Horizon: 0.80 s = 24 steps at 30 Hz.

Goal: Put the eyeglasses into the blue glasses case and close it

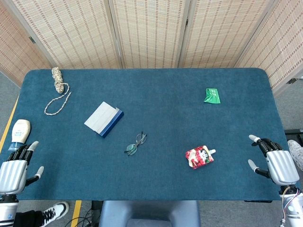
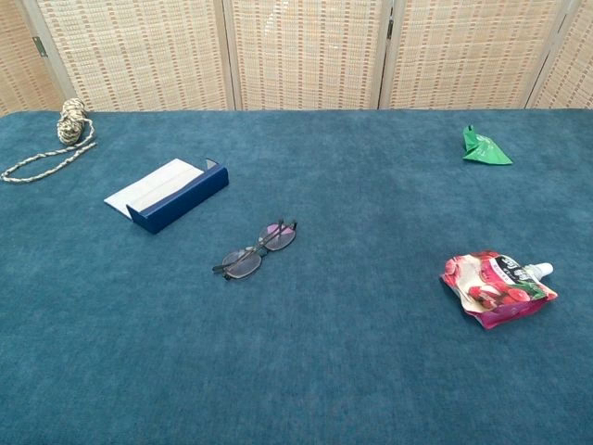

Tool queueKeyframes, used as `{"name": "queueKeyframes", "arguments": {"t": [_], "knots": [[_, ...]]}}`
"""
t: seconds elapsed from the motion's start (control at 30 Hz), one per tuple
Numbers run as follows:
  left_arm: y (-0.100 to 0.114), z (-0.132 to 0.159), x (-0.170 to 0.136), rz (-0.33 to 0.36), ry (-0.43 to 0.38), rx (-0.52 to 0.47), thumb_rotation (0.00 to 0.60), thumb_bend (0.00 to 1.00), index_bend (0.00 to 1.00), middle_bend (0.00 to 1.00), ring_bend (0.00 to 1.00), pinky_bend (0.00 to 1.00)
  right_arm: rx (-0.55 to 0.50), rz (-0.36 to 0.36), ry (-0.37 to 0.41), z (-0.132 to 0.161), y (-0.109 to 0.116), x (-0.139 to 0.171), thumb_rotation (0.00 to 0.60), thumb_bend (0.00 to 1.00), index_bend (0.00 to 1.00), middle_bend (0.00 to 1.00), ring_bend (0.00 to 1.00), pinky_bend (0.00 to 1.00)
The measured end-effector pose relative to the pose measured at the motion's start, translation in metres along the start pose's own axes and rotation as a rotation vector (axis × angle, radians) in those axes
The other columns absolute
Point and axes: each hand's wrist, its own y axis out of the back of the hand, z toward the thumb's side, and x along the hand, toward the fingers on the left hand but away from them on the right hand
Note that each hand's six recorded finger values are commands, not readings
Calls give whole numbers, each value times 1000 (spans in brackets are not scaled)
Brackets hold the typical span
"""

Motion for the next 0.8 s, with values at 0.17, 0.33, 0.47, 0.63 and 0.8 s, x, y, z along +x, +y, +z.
{"name": "queueKeyframes", "arguments": {"t": [0.17, 0.33, 0.47, 0.63, 0.8], "knots": [[-2, -1, 0, -5, 1, 1, 600, 340, 146, 218, 174, 295, -3, 10, 6, 2, -3, -2, 600, 293, 169, 348, 261, 295], [-2, -2, -1, -5, 2, -1, 600, 340, 146, 218, 173, 294, -2, 8, 9, 3, -3, -1, 600, 294, 168, 348, 261, 295], [-1, 0, 0, -4, -8, -1, 600, 340, 146, 218, 173, 294, -2, 2, 7, 3, -1, 0, 600, 294, 169, 348, 261, 295], [-1, 8, 4, -4, -51, 7, 600, 340, 147, 218, 174, 294, 1, -2, 7, 3, 1, 1, 600, 294, 168, 348, 261, 295], [3, 25, 17, 1, -143, 3, 600, 340, 195, 237, 219, 295, 10, -5, 17, 6, 4, -1, 600, 294, 169, 348, 261, 295]]}}
